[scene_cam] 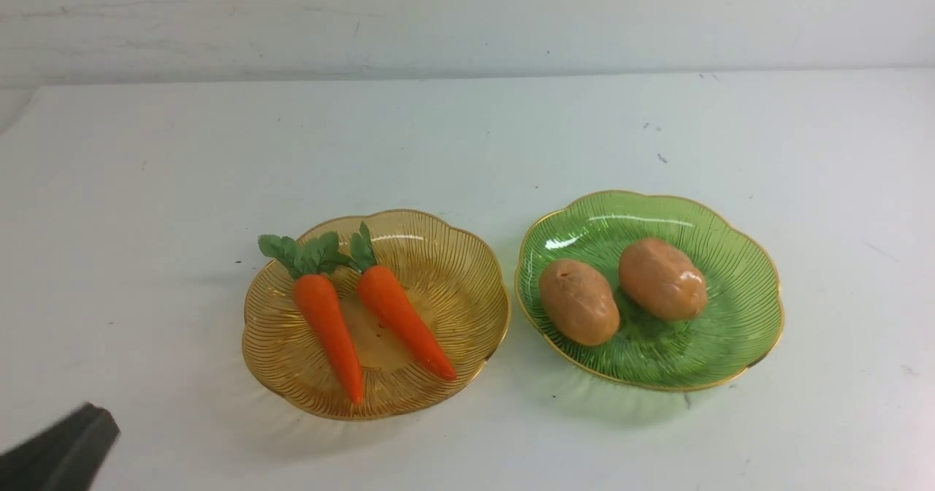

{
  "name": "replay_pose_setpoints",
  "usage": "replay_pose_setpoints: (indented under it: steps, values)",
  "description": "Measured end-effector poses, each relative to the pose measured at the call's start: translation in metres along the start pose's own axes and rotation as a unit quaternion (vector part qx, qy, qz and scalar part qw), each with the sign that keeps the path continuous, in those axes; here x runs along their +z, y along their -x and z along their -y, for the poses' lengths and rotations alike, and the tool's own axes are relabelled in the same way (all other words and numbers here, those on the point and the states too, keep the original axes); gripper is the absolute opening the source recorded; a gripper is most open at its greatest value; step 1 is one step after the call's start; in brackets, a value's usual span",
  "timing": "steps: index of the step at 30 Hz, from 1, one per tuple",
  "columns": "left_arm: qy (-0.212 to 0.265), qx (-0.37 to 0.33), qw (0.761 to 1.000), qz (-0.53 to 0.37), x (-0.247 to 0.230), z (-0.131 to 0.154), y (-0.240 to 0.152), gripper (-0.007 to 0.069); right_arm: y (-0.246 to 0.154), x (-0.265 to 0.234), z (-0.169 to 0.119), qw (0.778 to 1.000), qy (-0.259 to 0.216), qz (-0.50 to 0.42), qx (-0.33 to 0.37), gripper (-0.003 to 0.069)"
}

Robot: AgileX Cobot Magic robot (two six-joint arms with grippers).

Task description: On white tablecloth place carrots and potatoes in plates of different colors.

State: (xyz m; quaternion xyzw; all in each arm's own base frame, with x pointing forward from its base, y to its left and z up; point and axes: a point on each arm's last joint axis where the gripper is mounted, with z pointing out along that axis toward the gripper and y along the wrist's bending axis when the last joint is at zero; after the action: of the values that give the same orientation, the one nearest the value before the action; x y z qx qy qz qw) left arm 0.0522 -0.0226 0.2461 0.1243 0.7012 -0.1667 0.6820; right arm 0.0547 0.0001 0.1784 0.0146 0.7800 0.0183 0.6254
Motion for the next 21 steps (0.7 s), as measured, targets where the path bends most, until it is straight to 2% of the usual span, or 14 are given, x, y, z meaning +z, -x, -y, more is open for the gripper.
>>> replay_pose_setpoints:
  steps: [3,6,7,12,16,21]
  values:
    - [0.035,0.012,0.998,-0.054,0.005,-0.005,-0.036,-0.0003,0.000,0.000,0.000,1.000,0.000,0.000,0.000,-0.0015]
    - [0.068,0.028,0.994,-0.077,0.005,-0.011,-0.053,-0.0003,0.000,0.000,0.000,1.000,0.000,0.000,0.000,-0.0015]
    - [0.105,0.031,0.991,-0.081,0.002,-0.015,-0.061,-0.0003,0.000,0.000,0.000,1.000,0.000,0.000,0.000,-0.0015]
    - [0.175,0.015,0.982,-0.068,-0.003,-0.022,-0.062,-0.0003,0.000,0.000,0.000,1.000,0.000,0.000,0.000,-0.0015]
    - [0.194,0.009,0.976,-0.099,-0.005,-0.024,-0.068,-0.0003,0.000,0.000,0.000,1.000,0.000,0.000,0.000,-0.0015]
    - [0.197,0.012,0.973,-0.117,-0.007,-0.026,-0.071,-0.0003,0.000,0.000,0.000,1.000,0.000,0.000,0.000,-0.0015]
